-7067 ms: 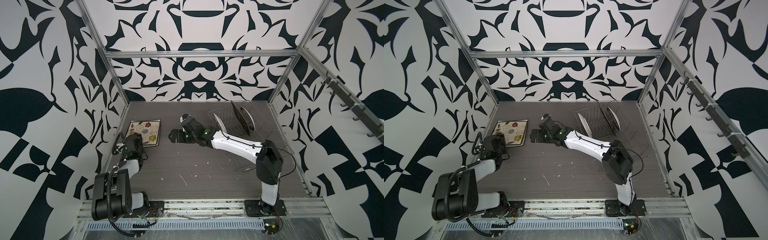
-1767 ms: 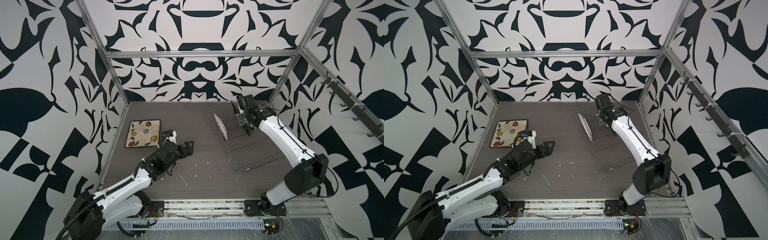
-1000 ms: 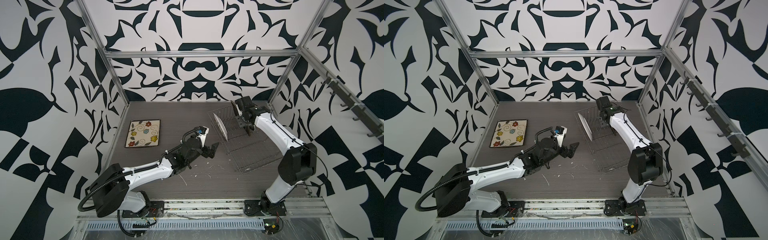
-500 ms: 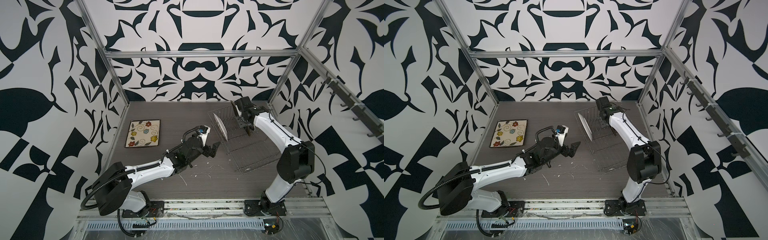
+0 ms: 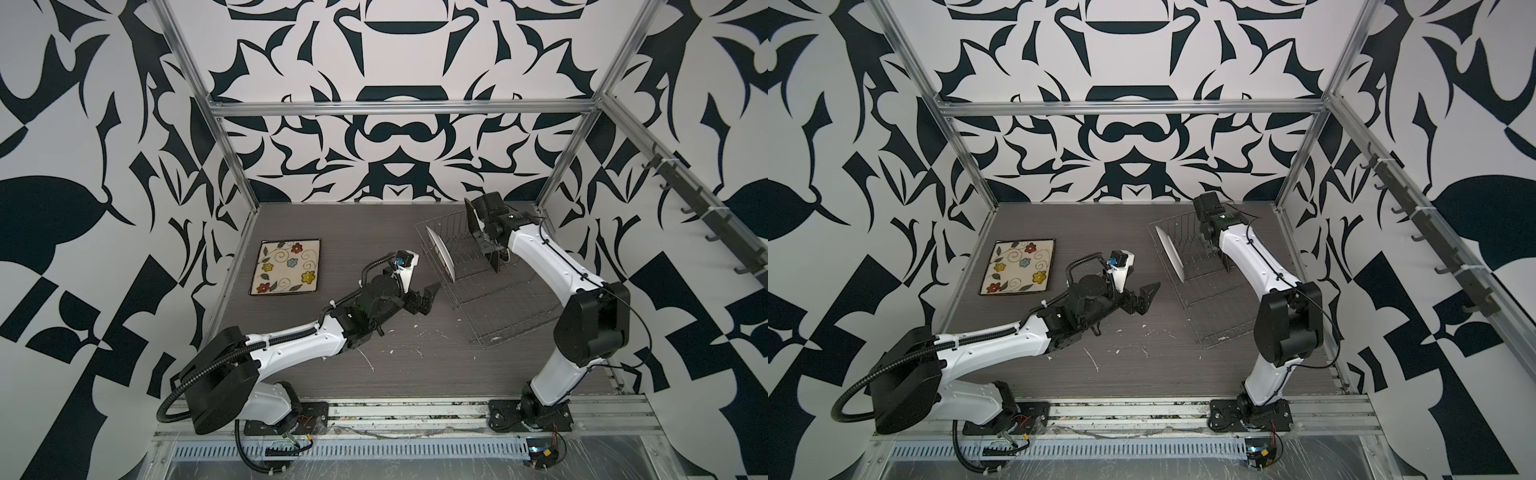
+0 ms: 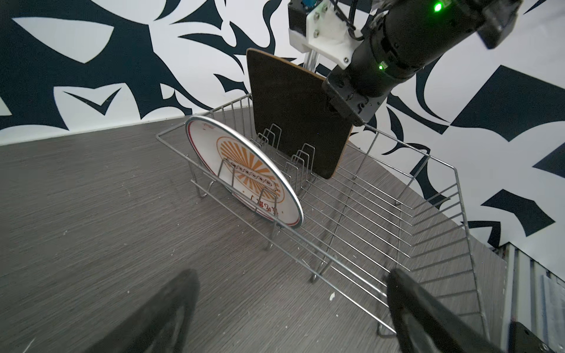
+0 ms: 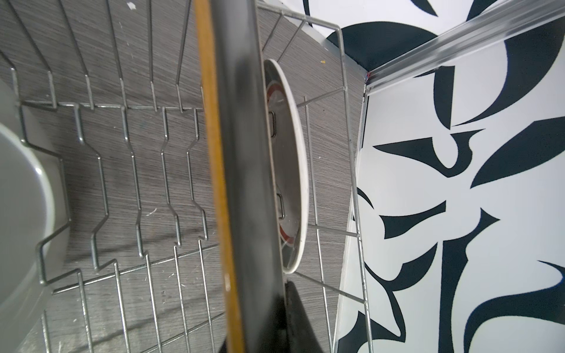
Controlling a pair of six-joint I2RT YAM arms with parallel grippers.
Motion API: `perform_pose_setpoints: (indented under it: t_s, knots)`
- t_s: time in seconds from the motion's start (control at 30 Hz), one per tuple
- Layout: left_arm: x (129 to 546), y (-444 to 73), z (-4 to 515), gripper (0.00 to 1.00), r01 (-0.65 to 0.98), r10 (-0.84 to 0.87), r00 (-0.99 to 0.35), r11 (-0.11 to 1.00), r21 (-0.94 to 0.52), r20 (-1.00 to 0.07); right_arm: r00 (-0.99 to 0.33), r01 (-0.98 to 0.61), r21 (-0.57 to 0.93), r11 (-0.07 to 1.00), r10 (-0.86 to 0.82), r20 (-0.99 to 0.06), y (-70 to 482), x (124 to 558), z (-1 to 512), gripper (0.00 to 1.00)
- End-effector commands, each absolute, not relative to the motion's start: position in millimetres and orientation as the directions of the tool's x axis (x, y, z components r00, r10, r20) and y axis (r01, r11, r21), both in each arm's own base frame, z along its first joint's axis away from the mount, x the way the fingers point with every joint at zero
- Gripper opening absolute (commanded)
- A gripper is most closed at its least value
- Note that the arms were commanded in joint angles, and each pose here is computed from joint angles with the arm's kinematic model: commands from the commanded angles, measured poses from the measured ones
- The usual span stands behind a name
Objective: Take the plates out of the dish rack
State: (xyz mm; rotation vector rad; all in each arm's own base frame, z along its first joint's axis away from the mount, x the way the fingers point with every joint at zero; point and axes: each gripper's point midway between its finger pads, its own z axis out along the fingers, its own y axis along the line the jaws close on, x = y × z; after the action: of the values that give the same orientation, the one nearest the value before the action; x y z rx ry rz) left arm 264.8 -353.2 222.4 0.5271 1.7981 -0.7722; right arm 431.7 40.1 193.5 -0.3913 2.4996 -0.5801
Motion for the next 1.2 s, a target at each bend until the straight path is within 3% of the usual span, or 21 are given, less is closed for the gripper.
perform_pose_setpoints:
  t_s: [0.0,0.3,1.17]
  knots:
    - [263.9,-350.0,231.1,0.99,0.672,-0.042,-0.330,0.691,-0.266,-0.943,-0.786,-0.133,-0.464,0.876,-0.379,-0.489,47.0,434.1,212.3,0.01]
    - [265.3,-349.2,227.2,0.99,0.659,-0.049,-0.345,0.699,-0.279,-0.937,-0.769,-0.067,-0.544,0.836,-0.391,-0.506,34.6,437.1,220.0,0.00]
    - [264.6,-337.3,216.5,0.99,0.616,-0.060,-0.380,0.728,-0.301,-0.923,-0.643,0.023,-0.493,0.870,-0.365,-0.673,38.2,428.0,288.1,0.00]
